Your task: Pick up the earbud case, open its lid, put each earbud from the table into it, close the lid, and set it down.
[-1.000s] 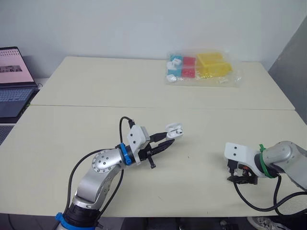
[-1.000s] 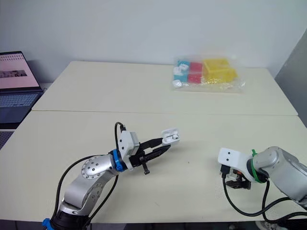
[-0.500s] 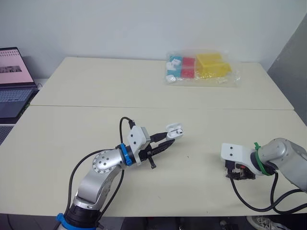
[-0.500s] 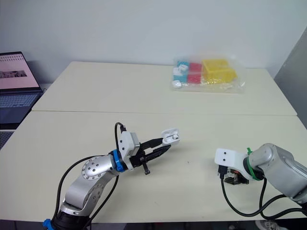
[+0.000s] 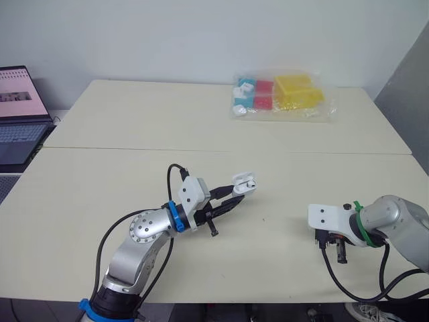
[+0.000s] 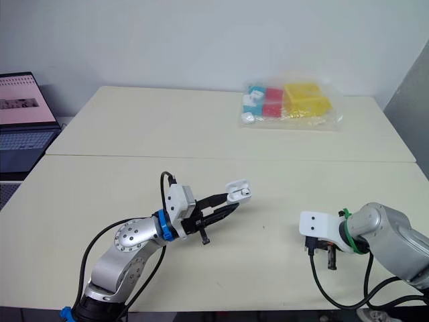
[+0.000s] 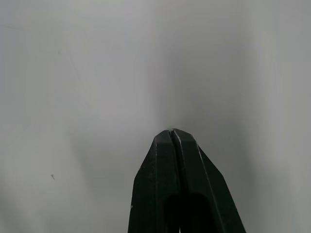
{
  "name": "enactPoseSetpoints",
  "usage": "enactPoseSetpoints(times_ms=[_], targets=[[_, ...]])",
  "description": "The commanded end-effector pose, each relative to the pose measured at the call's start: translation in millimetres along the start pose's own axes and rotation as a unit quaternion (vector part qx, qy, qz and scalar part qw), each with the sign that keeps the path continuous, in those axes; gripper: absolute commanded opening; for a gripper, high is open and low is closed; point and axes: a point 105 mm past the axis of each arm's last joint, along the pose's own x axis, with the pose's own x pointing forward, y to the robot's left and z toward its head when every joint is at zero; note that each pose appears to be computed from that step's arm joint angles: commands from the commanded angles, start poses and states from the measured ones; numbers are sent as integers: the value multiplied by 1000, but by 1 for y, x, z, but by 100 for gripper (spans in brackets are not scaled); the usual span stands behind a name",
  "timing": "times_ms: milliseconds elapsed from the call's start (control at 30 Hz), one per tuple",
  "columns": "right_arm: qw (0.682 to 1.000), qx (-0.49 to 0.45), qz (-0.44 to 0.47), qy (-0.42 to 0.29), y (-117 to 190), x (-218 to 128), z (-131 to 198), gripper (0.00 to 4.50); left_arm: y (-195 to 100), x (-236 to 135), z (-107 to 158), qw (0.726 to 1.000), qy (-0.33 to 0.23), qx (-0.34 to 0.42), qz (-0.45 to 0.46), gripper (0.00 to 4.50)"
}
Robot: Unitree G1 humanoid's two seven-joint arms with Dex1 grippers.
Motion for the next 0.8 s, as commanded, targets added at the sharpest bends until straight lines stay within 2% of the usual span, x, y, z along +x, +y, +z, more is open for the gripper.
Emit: enactPoseSetpoints(times_ms=[33,100,200,467,567,800], targets=[[998,-17,-36,-38,-13,-10,16,0,-2,2,11,1000,-23,15,-2,77],[997,-2,-43,-63,-16,-16,24,0,-2,2,11,1000,-23,15,-2,77],[997,13,-34,-65,-13,-27,23,56,-3,2,10,1000,-23,14,-1,77],[999,22,-27,15,2,-44,-7,348,-4,2,8,1000,-22,10,-3,77],[998,26,-27,45,5,-41,-22,349,-4,3,8,1000,-23,8,-4,77],[999,32,-32,30,0,-31,-19,349,-4,5,8,1000,-25,9,-6,77]])
